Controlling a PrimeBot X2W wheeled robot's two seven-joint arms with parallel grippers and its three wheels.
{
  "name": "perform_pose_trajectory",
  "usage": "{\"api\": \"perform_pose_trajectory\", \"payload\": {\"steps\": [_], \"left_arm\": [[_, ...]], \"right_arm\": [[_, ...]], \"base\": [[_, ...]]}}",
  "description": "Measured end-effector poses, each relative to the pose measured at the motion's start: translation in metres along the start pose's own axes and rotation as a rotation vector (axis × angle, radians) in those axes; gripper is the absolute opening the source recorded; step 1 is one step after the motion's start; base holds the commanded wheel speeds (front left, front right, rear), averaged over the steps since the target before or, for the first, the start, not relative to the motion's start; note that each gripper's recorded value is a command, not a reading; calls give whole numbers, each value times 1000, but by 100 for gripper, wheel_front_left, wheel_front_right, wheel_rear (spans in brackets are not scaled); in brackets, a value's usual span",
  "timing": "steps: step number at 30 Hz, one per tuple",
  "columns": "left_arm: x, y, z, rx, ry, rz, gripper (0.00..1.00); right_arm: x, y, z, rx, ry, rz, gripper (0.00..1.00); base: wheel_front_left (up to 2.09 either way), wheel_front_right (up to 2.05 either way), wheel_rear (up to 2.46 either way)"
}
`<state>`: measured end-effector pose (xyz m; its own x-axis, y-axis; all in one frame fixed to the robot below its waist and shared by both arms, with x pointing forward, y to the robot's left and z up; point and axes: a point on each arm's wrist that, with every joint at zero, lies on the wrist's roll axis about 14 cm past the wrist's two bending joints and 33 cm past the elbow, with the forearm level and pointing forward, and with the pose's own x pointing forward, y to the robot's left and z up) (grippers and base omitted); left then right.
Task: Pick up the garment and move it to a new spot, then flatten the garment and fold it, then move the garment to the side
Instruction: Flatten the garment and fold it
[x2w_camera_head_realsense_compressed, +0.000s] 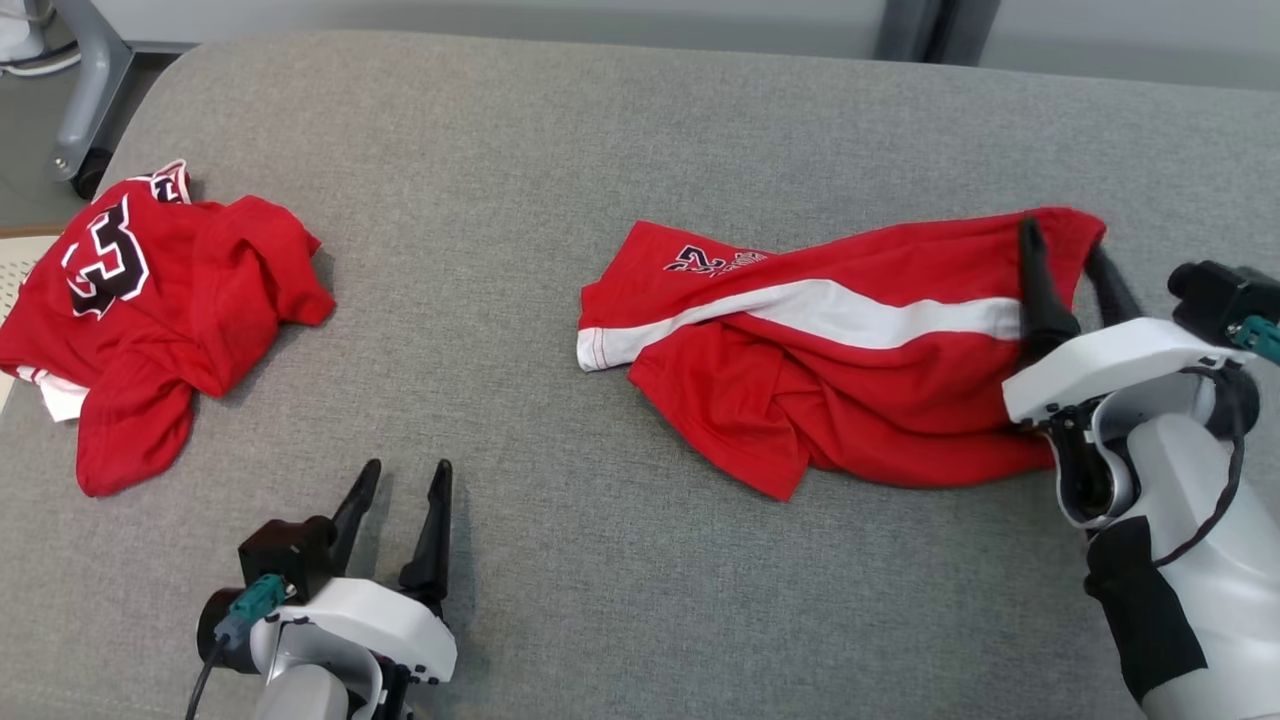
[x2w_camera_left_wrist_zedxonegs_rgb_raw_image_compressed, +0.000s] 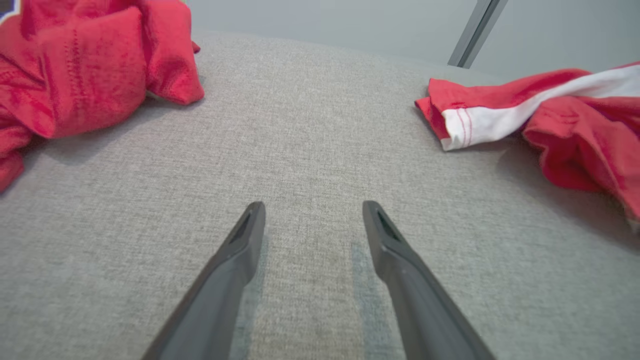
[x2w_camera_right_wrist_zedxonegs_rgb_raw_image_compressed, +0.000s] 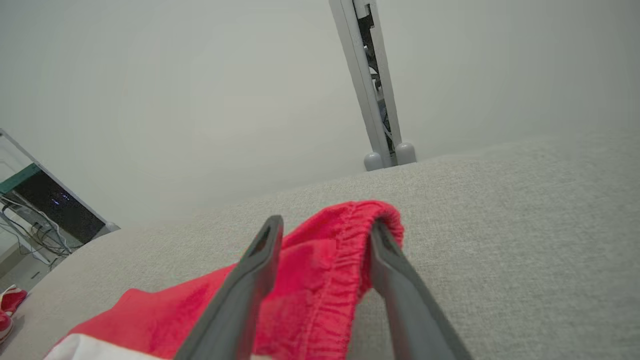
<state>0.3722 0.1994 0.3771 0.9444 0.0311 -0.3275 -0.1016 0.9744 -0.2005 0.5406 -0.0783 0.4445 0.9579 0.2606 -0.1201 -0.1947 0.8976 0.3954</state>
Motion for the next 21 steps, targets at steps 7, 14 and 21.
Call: {"api": "perform_pose_trajectory", "payload": {"steps": [7,14,21], "left_arm": [[5,-5,28,1,-86,-4,100],[-3,-11,43,9,-142,-10,100],[-21,-14,45,22,-165,-20,100]], "right_arm": [[-35,-3,37,-197,-124,14,100],[-94,-12,45,-279,-165,-32,100],[-142,-15,33,-295,-147,-61,100]], "base": [[0,0,0],[0,0,0],[0,0,0]]}}
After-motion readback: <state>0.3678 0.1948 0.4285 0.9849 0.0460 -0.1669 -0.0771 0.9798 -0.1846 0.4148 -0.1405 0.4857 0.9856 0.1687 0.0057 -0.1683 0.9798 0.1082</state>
